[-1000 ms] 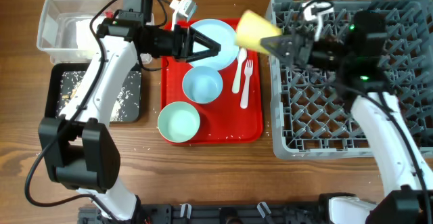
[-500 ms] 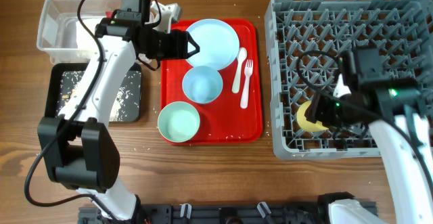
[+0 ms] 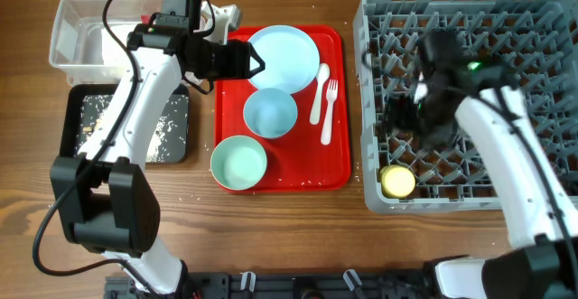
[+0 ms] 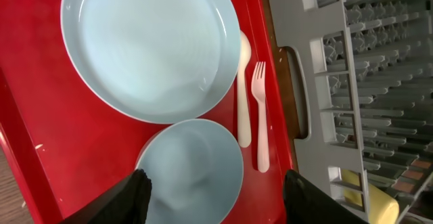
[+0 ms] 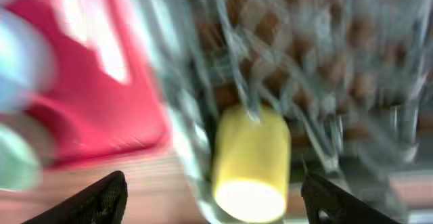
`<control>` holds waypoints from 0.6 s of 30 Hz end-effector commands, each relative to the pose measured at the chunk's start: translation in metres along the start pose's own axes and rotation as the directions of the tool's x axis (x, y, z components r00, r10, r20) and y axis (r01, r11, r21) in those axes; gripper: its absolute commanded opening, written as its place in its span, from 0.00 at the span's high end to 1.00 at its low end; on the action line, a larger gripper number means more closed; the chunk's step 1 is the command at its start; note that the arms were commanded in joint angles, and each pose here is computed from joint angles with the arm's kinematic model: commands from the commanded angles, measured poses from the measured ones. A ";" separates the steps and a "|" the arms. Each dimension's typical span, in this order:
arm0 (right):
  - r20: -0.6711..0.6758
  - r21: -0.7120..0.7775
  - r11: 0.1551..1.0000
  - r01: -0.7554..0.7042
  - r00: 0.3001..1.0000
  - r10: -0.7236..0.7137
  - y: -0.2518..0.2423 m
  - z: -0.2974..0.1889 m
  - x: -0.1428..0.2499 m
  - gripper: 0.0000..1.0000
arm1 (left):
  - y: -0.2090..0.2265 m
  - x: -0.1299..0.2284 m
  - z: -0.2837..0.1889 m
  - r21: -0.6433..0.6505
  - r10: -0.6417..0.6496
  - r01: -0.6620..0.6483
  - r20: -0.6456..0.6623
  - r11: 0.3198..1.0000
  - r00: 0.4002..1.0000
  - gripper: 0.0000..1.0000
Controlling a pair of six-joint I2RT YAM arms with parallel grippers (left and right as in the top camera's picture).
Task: Sort waste into correct bins and load items into the dishwasher rack
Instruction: 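Release the yellow cup in the rack and reach for the blue bowl, then grasp the small blue bowl with the right gripper and place it in the rack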
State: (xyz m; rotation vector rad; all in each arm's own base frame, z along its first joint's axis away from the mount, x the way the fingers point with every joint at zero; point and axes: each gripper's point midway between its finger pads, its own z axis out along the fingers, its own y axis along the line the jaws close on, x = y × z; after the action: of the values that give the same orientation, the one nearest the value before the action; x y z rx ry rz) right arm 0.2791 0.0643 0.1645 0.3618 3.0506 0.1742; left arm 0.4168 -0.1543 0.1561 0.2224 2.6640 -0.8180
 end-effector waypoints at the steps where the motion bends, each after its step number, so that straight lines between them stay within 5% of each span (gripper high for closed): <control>1: 0.255 -0.177 0.977 0.117 0.965 -0.069 0.046 -0.066 -0.051 0.16 | -0.008 0.005 0.000 -0.045 0.030 -0.031 -0.017 0.999 0.999 0.41; 3: 0.353 -0.296 0.938 0.180 0.933 -0.068 0.081 -0.077 -0.074 0.17 | 0.000 0.012 0.004 -0.156 0.028 -0.034 -0.040 0.987 0.999 0.41; 6: 0.378 -0.353 0.911 0.212 0.923 -0.068 0.137 -0.054 -0.091 0.27 | 0.040 0.006 -0.007 -0.360 -0.190 0.204 0.075 0.910 0.979 0.43; 14: 0.048 -0.247 0.953 0.177 0.984 -0.171 0.209 0.128 -0.048 0.49 | 0.113 -0.002 -0.055 -0.420 -0.346 0.405 0.212 0.812 0.914 0.40; 15: 0.010 -0.239 0.954 0.180 0.983 -0.183 0.211 0.145 -0.041 0.62 | 0.121 -0.002 -0.060 -0.421 -0.360 0.423 0.225 0.802 0.906 0.37; 16: -0.019 -0.230 0.956 0.184 0.981 -0.193 0.212 0.159 -0.034 0.67 | 0.126 -0.002 -0.064 -0.423 -0.368 0.435 0.234 0.795 0.900 0.22; 18: -0.048 -0.258 0.949 0.183 0.978 -0.202 0.218 0.167 -0.028 0.68 | 0.131 -0.002 -0.067 -0.424 -0.376 0.446 0.242 0.789 0.895 0.03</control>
State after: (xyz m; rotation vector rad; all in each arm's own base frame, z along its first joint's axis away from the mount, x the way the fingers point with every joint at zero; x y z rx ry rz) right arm 0.3754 0.2756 0.0350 0.0413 3.0261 0.5077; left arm 0.4302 -0.0176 0.1280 -0.5195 2.7427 -0.2592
